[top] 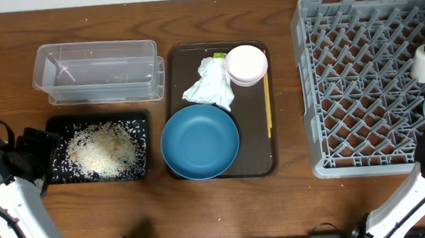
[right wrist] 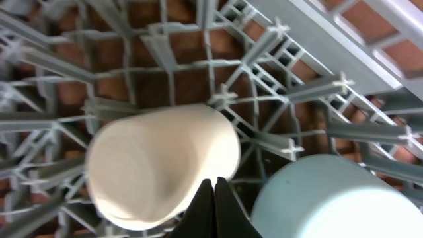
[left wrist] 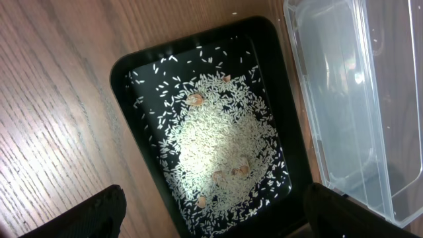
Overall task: Sort waste into correct bins and load items into the dishwasher rack
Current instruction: 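Lower the white cup upside down into the rack's upper right area, then open the right gripper and lift away from the white cup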
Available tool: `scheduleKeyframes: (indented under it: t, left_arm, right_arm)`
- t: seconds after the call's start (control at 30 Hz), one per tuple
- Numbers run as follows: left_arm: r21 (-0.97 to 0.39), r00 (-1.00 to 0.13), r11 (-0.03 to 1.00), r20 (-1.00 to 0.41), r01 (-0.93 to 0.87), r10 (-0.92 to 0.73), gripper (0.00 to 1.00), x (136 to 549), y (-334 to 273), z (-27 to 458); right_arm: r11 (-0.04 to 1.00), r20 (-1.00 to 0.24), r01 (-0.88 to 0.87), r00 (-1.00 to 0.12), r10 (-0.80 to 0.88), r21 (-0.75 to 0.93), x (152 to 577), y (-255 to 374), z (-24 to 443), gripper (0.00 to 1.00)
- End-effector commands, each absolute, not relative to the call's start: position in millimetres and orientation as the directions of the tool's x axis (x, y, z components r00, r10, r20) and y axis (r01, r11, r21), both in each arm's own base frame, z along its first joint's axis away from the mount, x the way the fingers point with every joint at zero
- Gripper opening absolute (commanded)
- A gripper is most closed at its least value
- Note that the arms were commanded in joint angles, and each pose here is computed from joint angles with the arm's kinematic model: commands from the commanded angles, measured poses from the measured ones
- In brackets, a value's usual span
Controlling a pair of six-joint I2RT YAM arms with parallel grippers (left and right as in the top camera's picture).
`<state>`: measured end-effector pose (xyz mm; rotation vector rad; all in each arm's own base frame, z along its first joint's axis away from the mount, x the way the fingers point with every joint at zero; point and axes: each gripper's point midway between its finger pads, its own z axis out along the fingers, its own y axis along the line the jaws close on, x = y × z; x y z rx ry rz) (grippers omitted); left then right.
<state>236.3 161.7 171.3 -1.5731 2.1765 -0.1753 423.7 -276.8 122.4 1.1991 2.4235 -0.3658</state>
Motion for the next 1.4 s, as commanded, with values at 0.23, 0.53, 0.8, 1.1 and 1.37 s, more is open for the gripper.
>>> scheduleKeyframes:
  t: [0.23, 0.53, 0.8, 1.1, 1.37]
  left_arm:
    - [-0.363, -0.237, 0.334, -0.286, -0.87, -0.928, 0.89, 237.5, 163.9, 176.8]
    - [-0.363, -0.237, 0.334, -0.286, -0.87, -0.929, 0.89, 237.4, 164.0, 176.8]
    - [-0.363, -0.237, 0.334, -0.286, -0.87, -0.928, 0.89, 237.5, 163.9, 176.8]
    - [-0.363, -0.237, 0.334, -0.286, -0.87, -0.928, 0.89, 237.5, 163.9, 176.8]
    - [-0.363, -0.237, 0.334, -0.286, -0.87, -0.928, 0.89, 237.5, 163.9, 176.8]
  right_arm:
    - [0.634, -0.5, 0.752, -0.484, 0.718, 0.183, 449.0, -260.8, 157.4, 0.01]
    - [0.679, -0.514, 0.684, -0.494, 0.701, 0.268, 481.8, -251.0, 145.0, 0.01]
    - [0.633, -0.447, 0.763, -0.523, 0.726, 0.134, 454.3, -263.9, 111.0, 0.01]
    - [0.576, -0.419, 0.814, -0.498, 0.759, 0.076, 434.5, -266.5, 110.3, 0.01]
    - [0.42, -0.518, 0.906, -0.385, 0.764, -0.055, 387.8, -284.5, 164.8, 0.01]
